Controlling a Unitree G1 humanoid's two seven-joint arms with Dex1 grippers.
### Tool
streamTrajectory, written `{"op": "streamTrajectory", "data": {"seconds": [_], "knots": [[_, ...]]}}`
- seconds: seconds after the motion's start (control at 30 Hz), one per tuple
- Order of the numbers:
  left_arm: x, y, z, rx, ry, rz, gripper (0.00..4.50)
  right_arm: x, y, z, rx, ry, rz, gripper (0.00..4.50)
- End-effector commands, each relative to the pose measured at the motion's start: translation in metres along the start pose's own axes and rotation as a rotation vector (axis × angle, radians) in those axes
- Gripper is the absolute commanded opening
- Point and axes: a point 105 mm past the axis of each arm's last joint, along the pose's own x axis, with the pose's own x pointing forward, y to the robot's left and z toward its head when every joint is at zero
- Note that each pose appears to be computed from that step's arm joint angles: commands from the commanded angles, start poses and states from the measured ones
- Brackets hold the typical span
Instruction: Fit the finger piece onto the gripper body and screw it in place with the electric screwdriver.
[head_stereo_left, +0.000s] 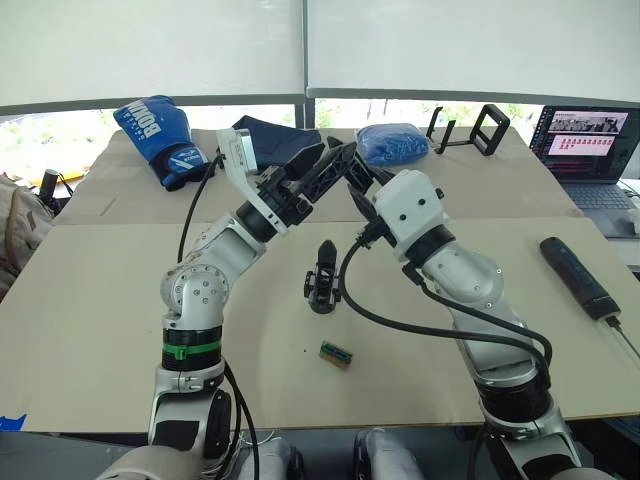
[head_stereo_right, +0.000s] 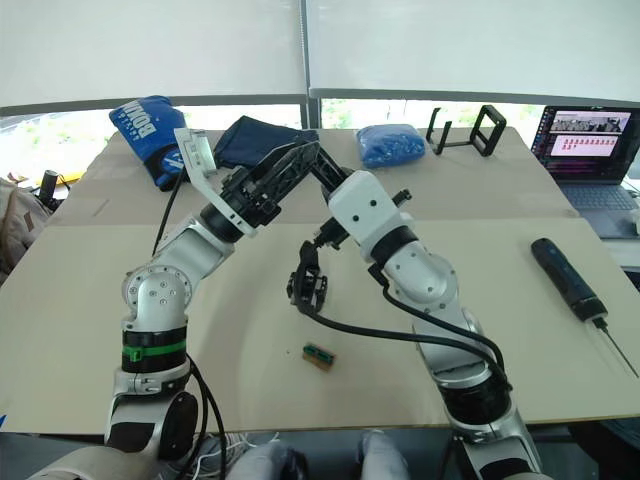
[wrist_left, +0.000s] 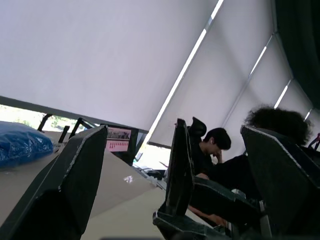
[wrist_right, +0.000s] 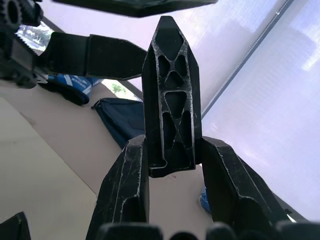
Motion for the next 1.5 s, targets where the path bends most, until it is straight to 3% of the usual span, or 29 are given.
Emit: {"op": "streamTrajectory", "data": {"seconds": [0.03, 0.2, 0.23, 0.3, 0.37, 0.53, 0.57, 0.77, 0.83, 1.0, 1.07, 1.1, 1.23, 1.37, 1.5], "knots": [[0.007, -0.009, 0.016, -0.003, -0.065, -0.028, 4.50, -0.004, -0.006, 0.015, -0.024, -0.049, -0.018, 1.10], [0.007, -0.012, 0.012, -0.029, -0.066, -0.026, 4.50, -0.004, -0.005, 0.017, -0.039, -0.054, -0.004, 1.10], [0.008, -0.013, 0.011, -0.029, -0.072, -0.029, 4.24, -0.004, -0.004, 0.017, -0.038, -0.054, 0.001, 1.10], [0.008, -0.014, 0.010, -0.023, -0.077, -0.027, 3.64, -0.005, -0.004, 0.018, -0.035, -0.056, 0.007, 1.10], [0.007, -0.013, 0.009, -0.022, -0.075, -0.022, 2.75, -0.004, -0.004, 0.019, -0.031, -0.059, 0.008, 1.10], [0.004, -0.012, 0.007, -0.035, -0.077, -0.017, 0.12, -0.004, -0.003, 0.022, -0.027, -0.064, 0.013, 1.10], [0.004, -0.011, 0.008, -0.038, -0.082, -0.015, 0.00, -0.004, -0.003, 0.022, -0.025, -0.065, 0.015, 1.10], [0.005, -0.007, 0.018, -0.071, -0.125, -0.003, 0.00, -0.004, 0.000, 0.022, 0.010, -0.069, 0.038, 1.10], [0.004, -0.006, 0.023, -0.089, -0.151, -0.002, 0.00, -0.005, -0.001, 0.020, 0.053, -0.066, 0.043, 2.14], [-0.002, 0.009, 0.044, -0.161, -0.211, 0.031, 0.00, -0.013, -0.013, 0.022, 0.087, -0.071, 0.095, 3.86], [-0.007, 0.022, 0.055, -0.163, -0.182, 0.032, 0.00, -0.021, -0.018, 0.025, 0.167, -0.077, 0.183, 4.46], [-0.009, 0.025, 0.059, -0.166, -0.172, 0.029, 0.00, -0.024, -0.018, 0.026, 0.202, -0.080, 0.220, 4.46], [-0.016, 0.030, 0.064, -0.183, -0.004, -0.048, 0.00, -0.041, -0.013, 0.032, 0.395, -0.043, 0.479, 4.46], [-0.033, 0.002, 0.046, -0.274, 0.270, -0.267, 0.00, -0.066, -0.003, 0.025, 0.610, 0.126, 0.782, 4.46], [-0.045, -0.011, 0.028, -0.293, 0.453, -0.360, 0.00, -0.066, -0.005, 0.020, 0.786, 0.295, 0.865, 4.46]]}}
